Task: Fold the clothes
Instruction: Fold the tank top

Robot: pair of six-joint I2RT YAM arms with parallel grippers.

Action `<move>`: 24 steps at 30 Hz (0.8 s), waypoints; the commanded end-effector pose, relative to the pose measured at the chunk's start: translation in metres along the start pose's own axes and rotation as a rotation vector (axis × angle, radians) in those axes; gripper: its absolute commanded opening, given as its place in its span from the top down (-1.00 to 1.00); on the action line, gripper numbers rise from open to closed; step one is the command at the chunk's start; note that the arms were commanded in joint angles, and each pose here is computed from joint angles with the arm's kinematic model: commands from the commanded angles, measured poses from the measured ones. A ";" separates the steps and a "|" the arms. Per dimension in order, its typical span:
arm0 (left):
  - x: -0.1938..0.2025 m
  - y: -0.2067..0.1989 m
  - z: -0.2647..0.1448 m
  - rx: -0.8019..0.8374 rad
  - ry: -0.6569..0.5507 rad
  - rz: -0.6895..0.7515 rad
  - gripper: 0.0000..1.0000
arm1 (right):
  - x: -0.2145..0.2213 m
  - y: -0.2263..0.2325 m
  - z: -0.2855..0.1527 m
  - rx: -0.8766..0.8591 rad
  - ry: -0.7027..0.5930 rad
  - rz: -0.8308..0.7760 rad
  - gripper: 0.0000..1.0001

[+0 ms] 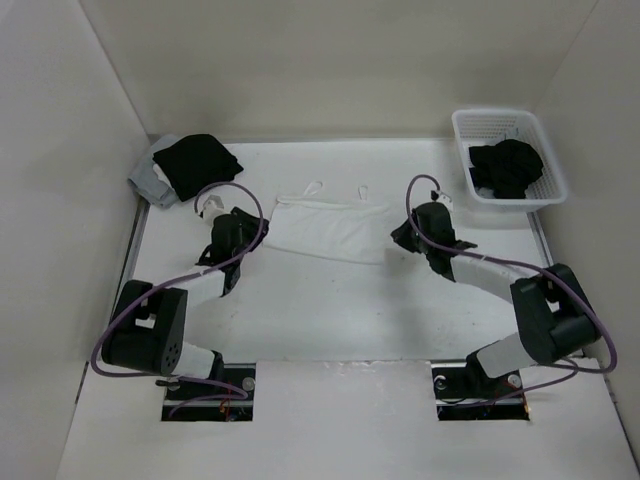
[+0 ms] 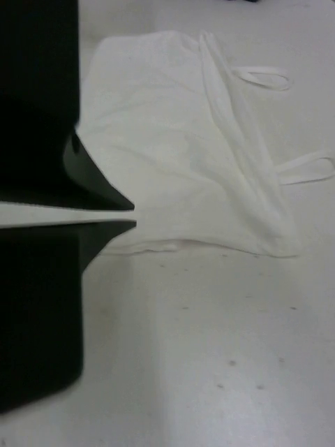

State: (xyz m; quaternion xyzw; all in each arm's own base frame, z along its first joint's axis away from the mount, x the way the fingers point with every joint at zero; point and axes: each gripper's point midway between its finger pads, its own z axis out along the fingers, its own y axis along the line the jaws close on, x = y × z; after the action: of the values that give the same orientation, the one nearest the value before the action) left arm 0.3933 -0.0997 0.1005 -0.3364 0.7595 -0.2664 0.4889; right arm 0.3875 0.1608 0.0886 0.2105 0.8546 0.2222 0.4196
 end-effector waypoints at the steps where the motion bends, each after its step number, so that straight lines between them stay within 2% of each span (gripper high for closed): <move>1: 0.024 0.022 -0.014 -0.034 0.073 0.081 0.29 | 0.027 0.001 -0.018 -0.042 0.000 -0.009 0.99; 4: 0.036 0.028 -0.016 -0.029 0.128 0.099 0.24 | 0.051 -0.005 -0.030 -0.048 0.045 -0.031 0.89; 5: 0.038 0.033 -0.015 -0.043 0.135 0.100 0.23 | 0.055 -0.008 -0.033 -0.046 0.050 -0.033 0.77; 6: 0.040 0.036 -0.014 -0.052 0.143 0.099 0.23 | 0.057 -0.013 -0.035 -0.042 0.049 -0.031 0.56; 9: 0.043 0.042 -0.008 -0.077 0.151 0.089 0.28 | 0.068 -0.022 -0.039 -0.030 0.069 -0.021 0.29; 16: 0.047 0.054 -0.001 -0.123 0.151 0.065 0.37 | 0.076 -0.020 -0.031 -0.045 0.099 -0.004 0.19; 21: 0.048 0.059 -0.001 -0.136 0.155 0.063 0.37 | 0.058 -0.009 -0.046 -0.088 0.029 0.016 0.20; 24: 0.049 0.061 0.000 -0.145 0.156 0.062 0.43 | 0.058 0.005 -0.053 -0.137 0.035 -0.002 0.05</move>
State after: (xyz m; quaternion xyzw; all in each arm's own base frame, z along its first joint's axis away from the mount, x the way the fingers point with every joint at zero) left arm 0.3582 -0.1025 0.0294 -0.3203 0.8241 -0.2271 0.4083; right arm 0.3041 0.1708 0.0545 0.1910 0.8697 0.2454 0.3833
